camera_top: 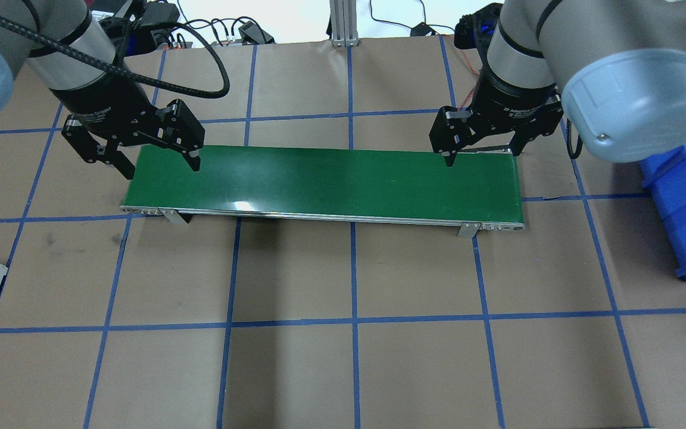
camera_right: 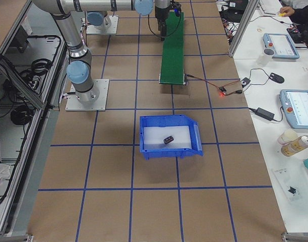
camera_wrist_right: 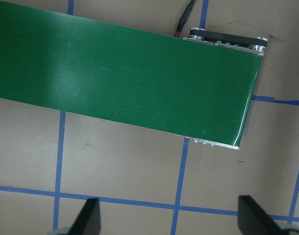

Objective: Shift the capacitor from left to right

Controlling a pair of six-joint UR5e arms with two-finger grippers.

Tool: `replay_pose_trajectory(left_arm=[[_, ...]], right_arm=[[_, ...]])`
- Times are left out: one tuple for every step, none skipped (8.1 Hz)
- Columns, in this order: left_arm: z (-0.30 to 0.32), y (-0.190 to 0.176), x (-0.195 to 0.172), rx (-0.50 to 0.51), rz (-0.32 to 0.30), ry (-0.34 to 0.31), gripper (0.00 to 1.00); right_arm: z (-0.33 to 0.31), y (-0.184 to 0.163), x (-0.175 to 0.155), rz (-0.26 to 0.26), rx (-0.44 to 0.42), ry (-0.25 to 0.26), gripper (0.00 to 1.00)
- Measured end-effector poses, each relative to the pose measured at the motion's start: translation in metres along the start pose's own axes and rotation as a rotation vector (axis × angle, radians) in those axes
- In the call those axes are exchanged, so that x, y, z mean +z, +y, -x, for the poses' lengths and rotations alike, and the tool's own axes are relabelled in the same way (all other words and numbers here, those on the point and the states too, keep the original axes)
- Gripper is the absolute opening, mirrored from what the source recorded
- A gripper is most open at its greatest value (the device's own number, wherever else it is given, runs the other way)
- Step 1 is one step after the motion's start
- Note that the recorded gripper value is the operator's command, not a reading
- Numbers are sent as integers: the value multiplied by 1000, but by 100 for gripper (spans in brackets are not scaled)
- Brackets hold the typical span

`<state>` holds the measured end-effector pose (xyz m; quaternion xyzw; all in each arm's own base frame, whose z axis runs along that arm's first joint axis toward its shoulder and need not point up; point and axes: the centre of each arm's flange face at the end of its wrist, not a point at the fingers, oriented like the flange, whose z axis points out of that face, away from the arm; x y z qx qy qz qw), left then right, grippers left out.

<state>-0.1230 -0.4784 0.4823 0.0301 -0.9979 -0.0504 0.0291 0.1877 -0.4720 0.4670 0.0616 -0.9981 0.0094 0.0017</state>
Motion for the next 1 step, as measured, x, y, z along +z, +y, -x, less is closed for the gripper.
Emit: replay_pose_trajectory(left_arm=[[0,0,0,0,0,0,100]], right_arm=[[1,0,-1,-2,0,-3,100]])
